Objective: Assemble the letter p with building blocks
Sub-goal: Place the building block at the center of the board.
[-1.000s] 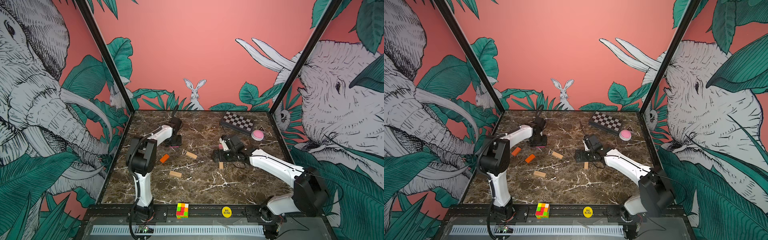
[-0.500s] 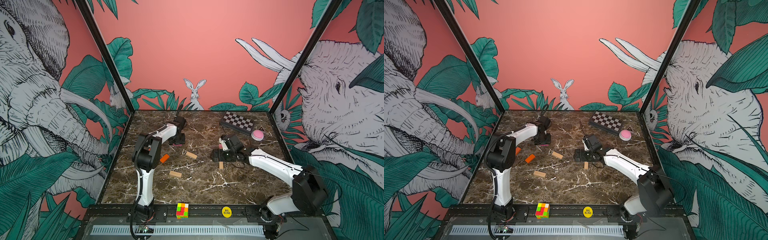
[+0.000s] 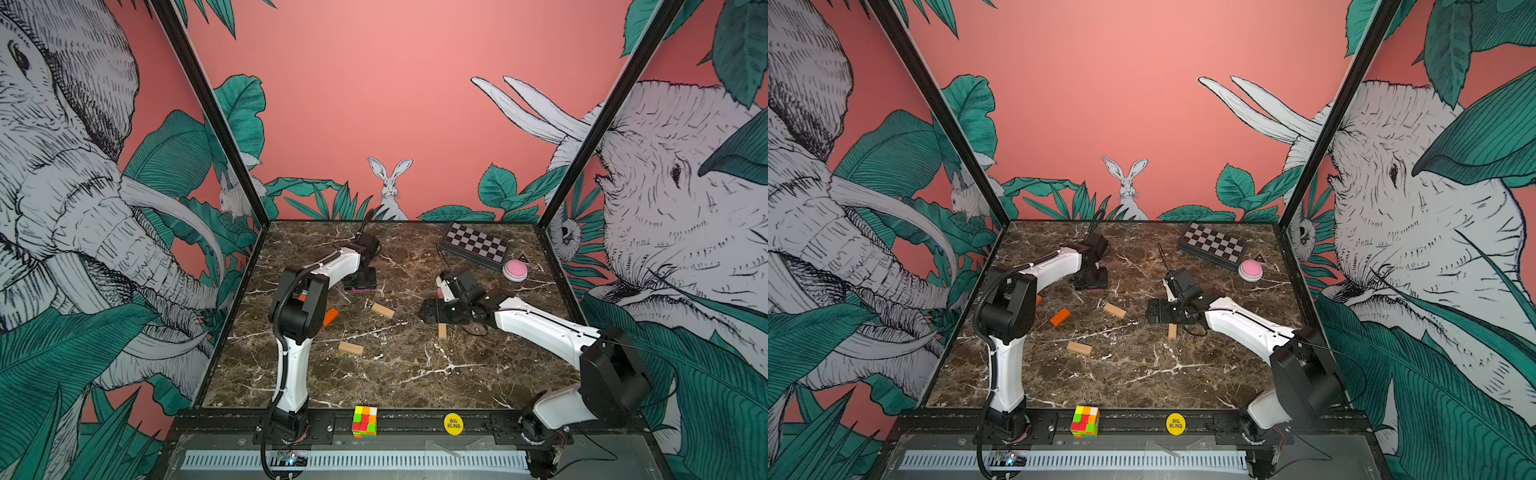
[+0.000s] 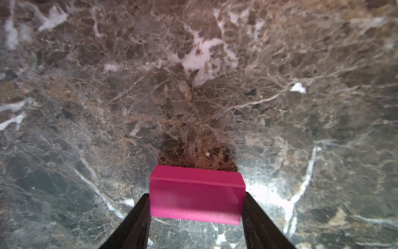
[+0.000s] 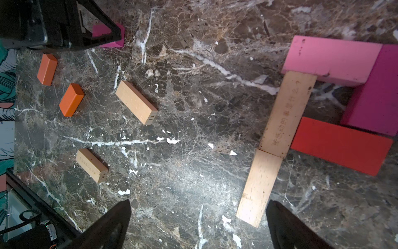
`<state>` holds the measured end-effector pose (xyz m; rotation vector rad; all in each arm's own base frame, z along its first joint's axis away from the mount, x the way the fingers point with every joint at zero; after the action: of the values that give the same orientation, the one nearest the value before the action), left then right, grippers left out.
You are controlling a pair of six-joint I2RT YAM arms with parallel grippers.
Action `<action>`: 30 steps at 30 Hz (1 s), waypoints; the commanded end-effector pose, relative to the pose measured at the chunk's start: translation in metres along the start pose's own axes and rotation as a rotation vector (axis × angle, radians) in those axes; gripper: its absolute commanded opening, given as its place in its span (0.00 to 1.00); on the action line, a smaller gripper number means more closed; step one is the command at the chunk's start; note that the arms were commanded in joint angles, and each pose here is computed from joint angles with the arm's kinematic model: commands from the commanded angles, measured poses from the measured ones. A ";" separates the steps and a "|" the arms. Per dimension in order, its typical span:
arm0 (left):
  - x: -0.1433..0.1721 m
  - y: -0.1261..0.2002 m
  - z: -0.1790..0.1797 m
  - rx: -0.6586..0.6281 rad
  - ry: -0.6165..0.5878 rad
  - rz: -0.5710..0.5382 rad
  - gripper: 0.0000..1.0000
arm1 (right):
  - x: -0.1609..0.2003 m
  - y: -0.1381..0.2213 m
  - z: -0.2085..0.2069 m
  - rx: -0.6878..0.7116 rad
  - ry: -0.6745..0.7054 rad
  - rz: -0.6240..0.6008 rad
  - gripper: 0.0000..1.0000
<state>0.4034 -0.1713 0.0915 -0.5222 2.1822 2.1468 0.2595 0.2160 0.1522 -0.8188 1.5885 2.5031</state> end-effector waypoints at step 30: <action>-0.014 0.034 -0.015 0.029 -0.024 -0.060 0.77 | -0.009 -0.001 0.002 -0.014 -0.012 -0.024 0.98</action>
<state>0.4108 -0.1829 0.1022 -0.5180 2.1729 2.1035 0.2612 0.2175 0.1517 -0.8084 1.5760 2.5028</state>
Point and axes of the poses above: each gripper's point midway between its finger pads, its own y axis back along the fingers, its own z axis along the line the jaws close on, x = y × z, the point moved 6 cm from there along y, back along the fingers, and after that the axes turned 11 degrees about y, right-handed, at the moved point
